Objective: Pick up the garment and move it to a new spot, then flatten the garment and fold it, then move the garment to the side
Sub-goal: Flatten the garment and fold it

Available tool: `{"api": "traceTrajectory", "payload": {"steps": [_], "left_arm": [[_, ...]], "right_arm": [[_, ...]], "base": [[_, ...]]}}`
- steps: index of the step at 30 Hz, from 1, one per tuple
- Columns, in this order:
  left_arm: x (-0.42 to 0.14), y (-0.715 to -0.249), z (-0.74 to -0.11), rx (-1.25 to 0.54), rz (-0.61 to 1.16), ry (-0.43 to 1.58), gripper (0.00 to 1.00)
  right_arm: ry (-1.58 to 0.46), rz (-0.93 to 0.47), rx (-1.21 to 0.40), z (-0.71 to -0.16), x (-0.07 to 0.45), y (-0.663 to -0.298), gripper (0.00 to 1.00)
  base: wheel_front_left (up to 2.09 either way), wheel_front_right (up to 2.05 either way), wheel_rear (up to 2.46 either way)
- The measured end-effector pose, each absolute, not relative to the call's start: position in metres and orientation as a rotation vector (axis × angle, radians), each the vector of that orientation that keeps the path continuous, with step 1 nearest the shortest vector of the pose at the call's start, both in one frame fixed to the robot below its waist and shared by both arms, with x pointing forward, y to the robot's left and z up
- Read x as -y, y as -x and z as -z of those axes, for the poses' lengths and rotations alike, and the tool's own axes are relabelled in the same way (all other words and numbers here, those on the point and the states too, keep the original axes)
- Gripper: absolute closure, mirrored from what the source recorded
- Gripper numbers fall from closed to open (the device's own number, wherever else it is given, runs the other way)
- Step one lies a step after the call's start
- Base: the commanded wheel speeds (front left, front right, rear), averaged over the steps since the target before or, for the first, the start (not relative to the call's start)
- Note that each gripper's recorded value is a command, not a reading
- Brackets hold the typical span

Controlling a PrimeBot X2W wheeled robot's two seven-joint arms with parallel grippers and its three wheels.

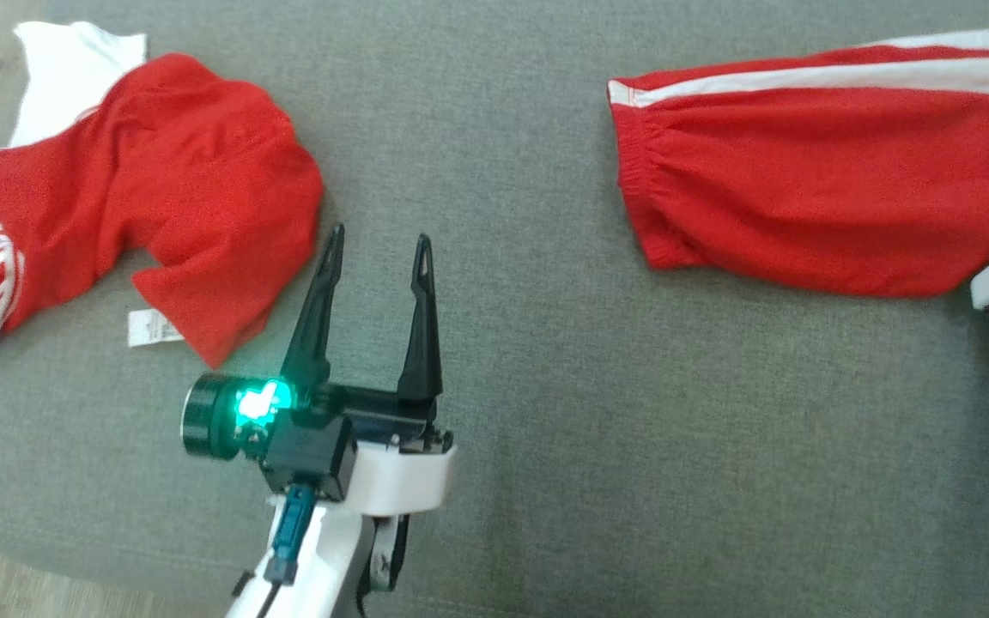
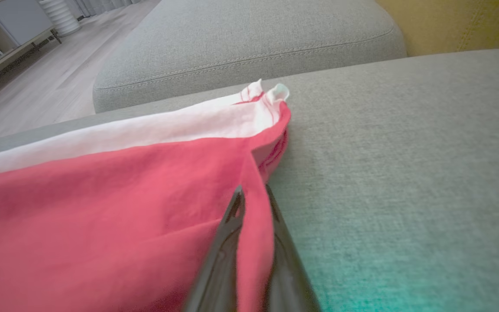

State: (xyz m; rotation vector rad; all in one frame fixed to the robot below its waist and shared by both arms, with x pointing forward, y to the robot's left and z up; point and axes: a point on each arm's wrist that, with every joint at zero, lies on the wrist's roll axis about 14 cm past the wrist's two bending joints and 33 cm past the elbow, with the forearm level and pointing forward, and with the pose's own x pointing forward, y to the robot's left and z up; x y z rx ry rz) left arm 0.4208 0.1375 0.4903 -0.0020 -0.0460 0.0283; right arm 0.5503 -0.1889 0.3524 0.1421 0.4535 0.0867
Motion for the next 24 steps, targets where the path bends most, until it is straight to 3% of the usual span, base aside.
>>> {"api": "traceTrajectory", "payload": {"steps": [7, 17, 24], "left_arm": [[-0.140, -0.407, -0.494, 0.049, -0.046, -0.013, 0.00], [-0.128, -0.406, -0.499, 0.067, -0.013, -0.011, 0.00], [-0.120, -0.404, -0.500, 0.069, 0.014, -0.013, 0.00]], "right_arm": [[-0.140, -0.078, -0.467, -0.358, 0.195, -0.536, 1.00], [0.067, 0.050, -0.445, -0.390, 0.297, -0.506, 1.00], [0.068, 0.000, -0.330, -0.425, 0.281, -0.514, 1.00]], "base": [[0.00, 0.00, 0.00], [0.00, 0.00, 0.00], [0.00, 0.00, 0.00]]}}
